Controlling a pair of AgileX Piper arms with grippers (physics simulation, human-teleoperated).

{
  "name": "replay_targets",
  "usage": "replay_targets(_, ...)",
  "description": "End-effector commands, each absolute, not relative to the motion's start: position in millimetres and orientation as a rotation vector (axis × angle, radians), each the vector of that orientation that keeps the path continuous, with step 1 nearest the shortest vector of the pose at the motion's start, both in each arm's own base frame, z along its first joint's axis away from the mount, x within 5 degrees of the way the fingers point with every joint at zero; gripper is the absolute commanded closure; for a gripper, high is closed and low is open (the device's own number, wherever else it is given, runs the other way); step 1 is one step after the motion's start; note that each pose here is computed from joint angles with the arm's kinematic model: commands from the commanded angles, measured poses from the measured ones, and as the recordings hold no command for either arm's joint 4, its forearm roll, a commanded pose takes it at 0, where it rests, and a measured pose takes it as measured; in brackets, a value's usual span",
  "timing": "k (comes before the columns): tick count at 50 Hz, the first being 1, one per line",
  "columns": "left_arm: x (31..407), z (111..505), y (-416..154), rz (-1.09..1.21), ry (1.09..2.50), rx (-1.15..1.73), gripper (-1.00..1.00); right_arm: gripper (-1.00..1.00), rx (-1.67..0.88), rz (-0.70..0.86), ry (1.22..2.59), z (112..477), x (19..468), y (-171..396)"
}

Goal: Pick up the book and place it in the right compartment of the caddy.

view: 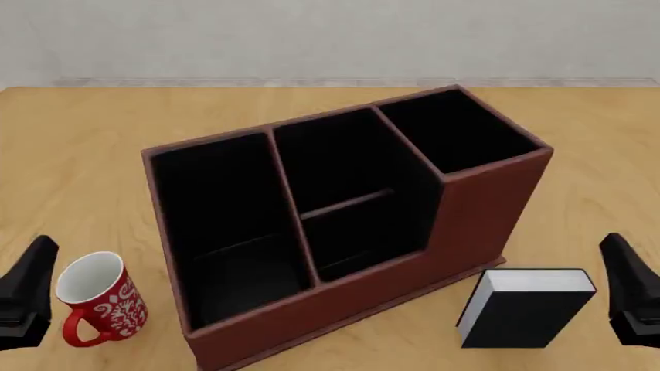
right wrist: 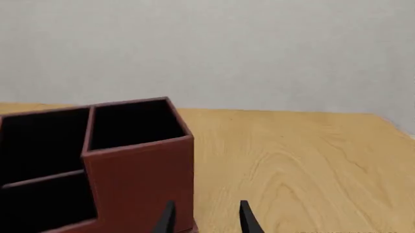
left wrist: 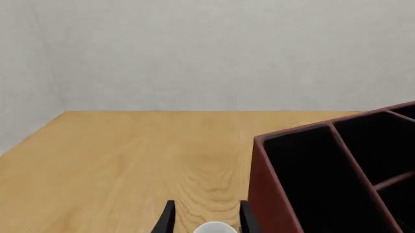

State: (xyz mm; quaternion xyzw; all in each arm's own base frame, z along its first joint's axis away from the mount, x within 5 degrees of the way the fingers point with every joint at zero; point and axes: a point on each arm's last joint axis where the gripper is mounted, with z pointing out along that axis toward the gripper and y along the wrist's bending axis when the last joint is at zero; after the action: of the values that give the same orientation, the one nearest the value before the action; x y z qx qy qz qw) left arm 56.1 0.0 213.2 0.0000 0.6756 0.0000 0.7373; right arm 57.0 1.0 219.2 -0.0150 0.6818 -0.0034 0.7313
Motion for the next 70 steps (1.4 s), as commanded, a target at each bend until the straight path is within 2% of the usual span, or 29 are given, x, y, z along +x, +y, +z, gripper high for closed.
replay_targets(1, 56, 213, 0, 0.0, 1.484, 0.0, -1.0, -1.0, -0.01, 0.005, 1.487, 214, 57, 1)
replay_targets(22, 56, 213, 0, 0.0, 1.484, 0.0, -1.0, -1.0, -0.008, 0.053, 1.496, 218, 58, 2)
replay_targets(26, 56, 213, 0, 0.0, 1.484, 0.0, -1.0, -1.0, -0.03, 0.069, 1.5, 239, 67, 4)
replay_targets(40, 56, 213, 0, 0.0, 1.484, 0.0, -1.0, -1.0, -0.182, -0.032, 1.512, 297, 74, 7)
replay_targets(70, 56, 213, 0, 0.0, 1.484, 0.0, -1.0, -1.0, -0.564, -0.107, 1.692, 328, 66, 17)
